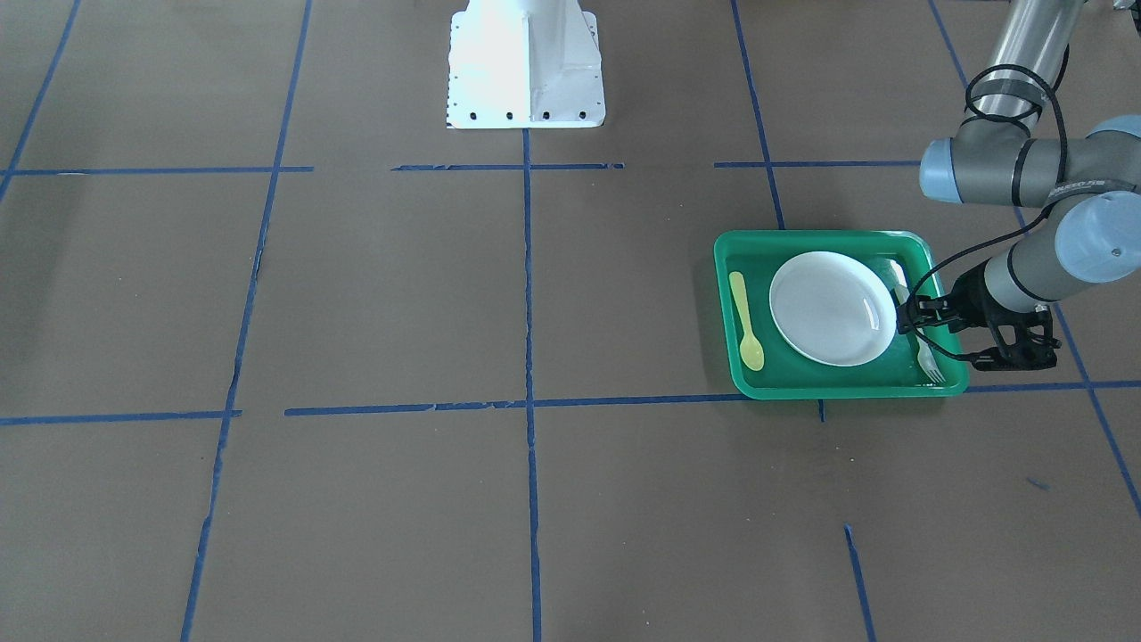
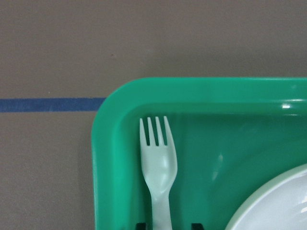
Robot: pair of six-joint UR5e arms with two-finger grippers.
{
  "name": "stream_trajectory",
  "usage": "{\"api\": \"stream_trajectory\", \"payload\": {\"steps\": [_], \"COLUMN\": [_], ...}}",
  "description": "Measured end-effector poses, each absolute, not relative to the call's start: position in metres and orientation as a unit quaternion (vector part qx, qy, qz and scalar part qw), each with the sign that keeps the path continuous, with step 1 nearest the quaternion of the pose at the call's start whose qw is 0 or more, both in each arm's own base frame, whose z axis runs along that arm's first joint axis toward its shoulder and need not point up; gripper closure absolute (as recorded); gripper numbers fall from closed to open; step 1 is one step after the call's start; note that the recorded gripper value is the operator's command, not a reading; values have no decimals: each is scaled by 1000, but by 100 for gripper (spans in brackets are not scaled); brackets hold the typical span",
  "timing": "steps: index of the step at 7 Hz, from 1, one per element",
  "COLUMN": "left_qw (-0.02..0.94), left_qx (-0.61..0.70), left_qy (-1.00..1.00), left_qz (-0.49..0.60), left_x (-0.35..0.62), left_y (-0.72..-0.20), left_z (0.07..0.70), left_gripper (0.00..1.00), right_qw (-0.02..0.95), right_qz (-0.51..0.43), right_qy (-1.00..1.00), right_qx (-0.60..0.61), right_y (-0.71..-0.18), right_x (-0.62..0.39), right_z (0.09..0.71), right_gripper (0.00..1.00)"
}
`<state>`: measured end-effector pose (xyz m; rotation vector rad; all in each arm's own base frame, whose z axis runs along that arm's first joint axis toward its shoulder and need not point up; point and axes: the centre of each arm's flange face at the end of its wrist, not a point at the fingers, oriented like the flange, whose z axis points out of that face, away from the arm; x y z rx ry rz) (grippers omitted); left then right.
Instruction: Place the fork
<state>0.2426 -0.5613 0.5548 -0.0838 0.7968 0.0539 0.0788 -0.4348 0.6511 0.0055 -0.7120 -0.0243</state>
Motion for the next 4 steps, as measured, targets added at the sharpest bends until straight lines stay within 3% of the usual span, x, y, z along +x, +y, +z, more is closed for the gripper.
{"api": "stream_trajectory", "payload": {"steps": [2, 4], "left_qw": [921, 923], "left_qx": [16, 67], "left_qy": [389, 376], "left_qz": [29, 52], "left_x": [155, 34], "left_y": [-582, -574], "left_z": [555, 595], "left_gripper": [18, 19], "right_qw": [937, 937], "right_qz": [-12, -12], "right_qy": [-349, -349], "right_qx": [3, 3], "right_y": [-435, -435], "right_x": [79, 79], "right_z": [651, 651], "right_gripper": [0, 0]}}
